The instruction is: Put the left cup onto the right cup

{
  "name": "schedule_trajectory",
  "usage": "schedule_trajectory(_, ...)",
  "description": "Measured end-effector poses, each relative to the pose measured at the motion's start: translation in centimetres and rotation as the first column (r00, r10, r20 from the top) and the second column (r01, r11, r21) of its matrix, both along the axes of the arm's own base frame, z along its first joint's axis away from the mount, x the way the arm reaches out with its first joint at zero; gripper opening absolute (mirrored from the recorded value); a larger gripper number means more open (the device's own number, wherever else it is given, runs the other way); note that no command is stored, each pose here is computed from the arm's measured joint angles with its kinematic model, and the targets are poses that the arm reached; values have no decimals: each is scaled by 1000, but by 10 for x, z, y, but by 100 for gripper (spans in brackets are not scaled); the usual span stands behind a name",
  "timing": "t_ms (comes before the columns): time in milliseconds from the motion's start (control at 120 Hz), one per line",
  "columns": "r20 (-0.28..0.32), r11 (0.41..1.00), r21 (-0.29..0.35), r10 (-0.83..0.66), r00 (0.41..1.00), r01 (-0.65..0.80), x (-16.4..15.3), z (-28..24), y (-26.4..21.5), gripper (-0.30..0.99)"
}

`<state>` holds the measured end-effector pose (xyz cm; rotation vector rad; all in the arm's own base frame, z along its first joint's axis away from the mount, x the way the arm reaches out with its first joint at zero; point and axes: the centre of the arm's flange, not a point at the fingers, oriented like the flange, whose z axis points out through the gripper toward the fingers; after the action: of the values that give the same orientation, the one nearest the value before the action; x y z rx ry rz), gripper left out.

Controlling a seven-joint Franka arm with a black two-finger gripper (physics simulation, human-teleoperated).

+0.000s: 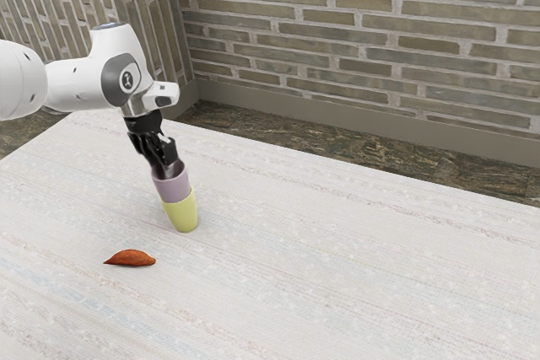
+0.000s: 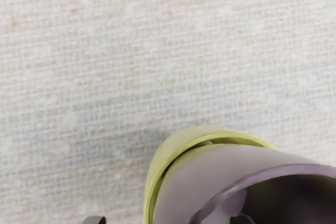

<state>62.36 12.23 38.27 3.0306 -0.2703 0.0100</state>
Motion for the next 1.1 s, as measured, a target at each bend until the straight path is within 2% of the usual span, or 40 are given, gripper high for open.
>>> schedule_trajectory(150, 5, 1000, -2, -3, 1000, 3, 0, 3, 0, 50)
schedule_trajectory(350, 63, 1000, -14, -11, 998, 12, -11, 55, -1, 62)
schedule_trajectory(542, 112, 998, -24, -56, 992, 59, -30, 119, -21, 66)
schedule_trajectory(725, 138, 986, 44, -163, 977, 158, -27, 164, -71, 68)
schedule_trajectory(883, 160, 979, 85, -197, 967, 186, -20, 209, -101, 69)
schedule_trajectory(1100, 101, 988, 78, -144, 984, 137, -25, 215, -97, 69)
